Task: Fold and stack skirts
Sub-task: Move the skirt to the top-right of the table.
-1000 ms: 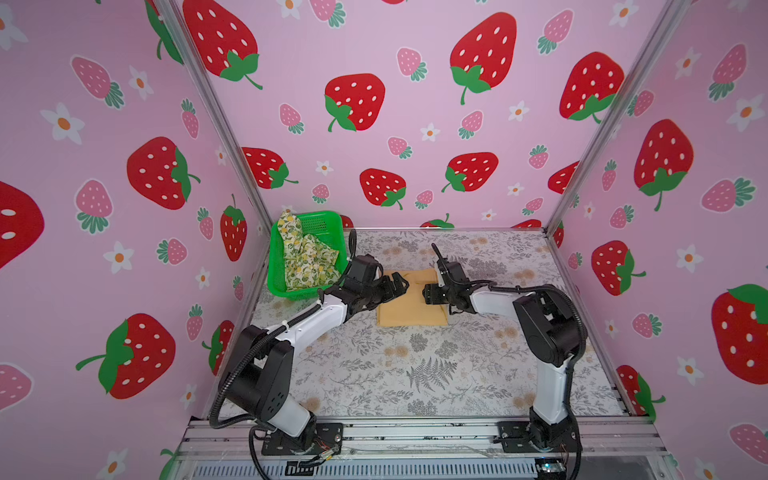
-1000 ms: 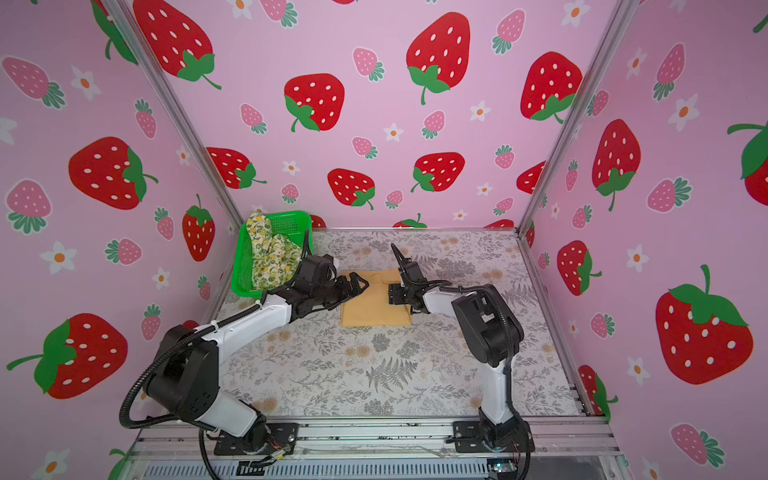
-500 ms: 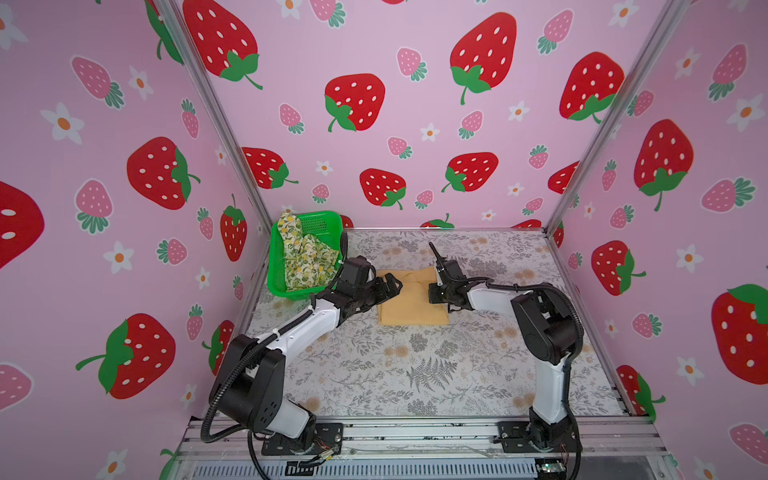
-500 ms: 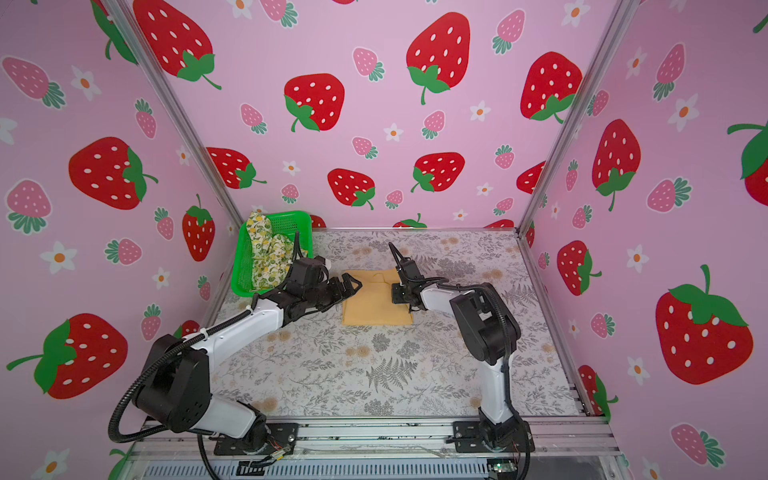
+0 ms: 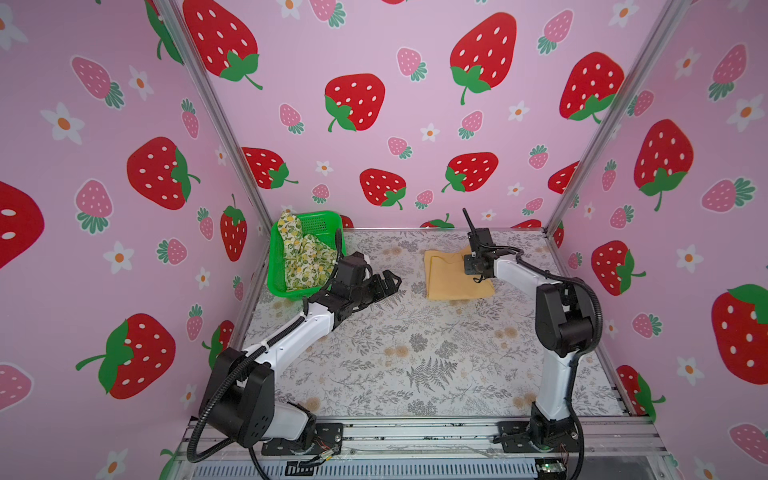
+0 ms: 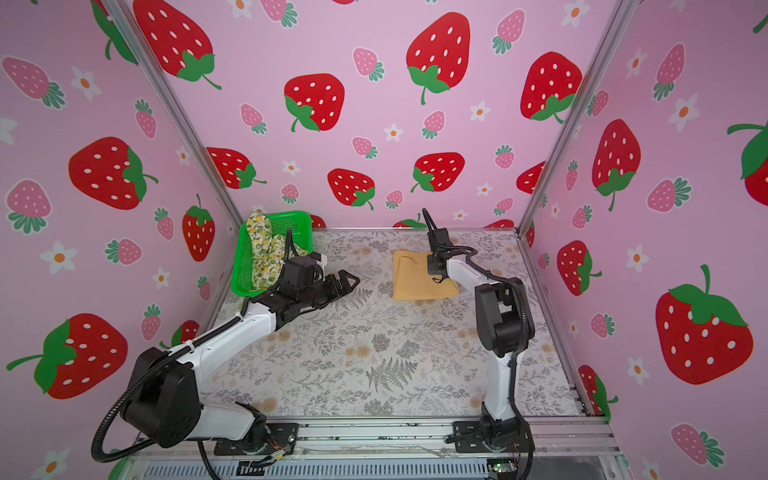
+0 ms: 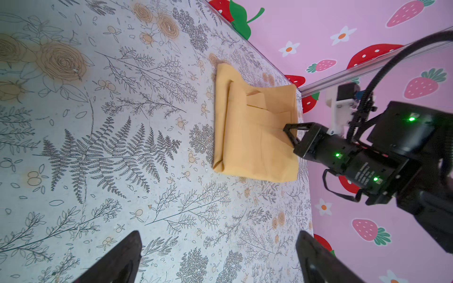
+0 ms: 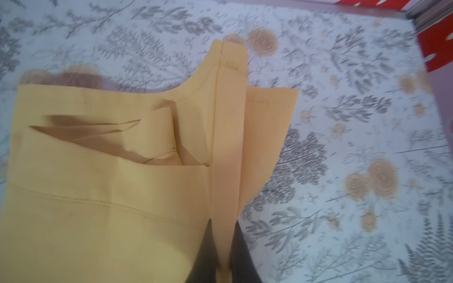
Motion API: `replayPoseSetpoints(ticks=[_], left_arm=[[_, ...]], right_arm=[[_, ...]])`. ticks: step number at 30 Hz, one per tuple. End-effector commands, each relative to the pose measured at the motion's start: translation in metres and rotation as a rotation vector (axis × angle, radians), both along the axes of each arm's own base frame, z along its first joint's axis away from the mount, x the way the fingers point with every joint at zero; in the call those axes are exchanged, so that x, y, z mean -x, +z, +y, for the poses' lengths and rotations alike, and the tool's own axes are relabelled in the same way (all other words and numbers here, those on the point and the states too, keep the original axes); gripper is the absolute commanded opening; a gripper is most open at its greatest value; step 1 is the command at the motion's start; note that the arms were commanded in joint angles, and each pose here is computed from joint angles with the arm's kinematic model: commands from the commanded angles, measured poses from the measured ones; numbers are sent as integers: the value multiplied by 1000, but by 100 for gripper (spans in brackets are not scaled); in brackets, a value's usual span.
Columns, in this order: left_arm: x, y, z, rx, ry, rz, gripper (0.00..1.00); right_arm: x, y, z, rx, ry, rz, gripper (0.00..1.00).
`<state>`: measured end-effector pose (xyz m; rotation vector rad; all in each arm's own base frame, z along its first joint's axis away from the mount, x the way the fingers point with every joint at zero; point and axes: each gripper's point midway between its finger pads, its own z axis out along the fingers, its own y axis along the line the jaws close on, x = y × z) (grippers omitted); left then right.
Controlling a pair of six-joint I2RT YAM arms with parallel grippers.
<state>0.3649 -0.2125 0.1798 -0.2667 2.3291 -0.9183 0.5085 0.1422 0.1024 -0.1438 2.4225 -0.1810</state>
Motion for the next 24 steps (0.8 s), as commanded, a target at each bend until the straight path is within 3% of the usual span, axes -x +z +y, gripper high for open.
replayPoseSetpoints(ticks=[1,7,10,24], left_arm=[[-3,7,8,-19,22,-30,99],[-6,12,19,-21,50,-33,99],[-7,15,24,-30,63,-37,99],[-19,6,36,-67,113,-11,99]], right_arm=[[-13,-3,-32,168,-40,37,0],[-49,-12,-81,270,-115,57,0],[-62,-18,-108,261,-160,71,0],[-94,-13,-179,371,-229,63,6]])
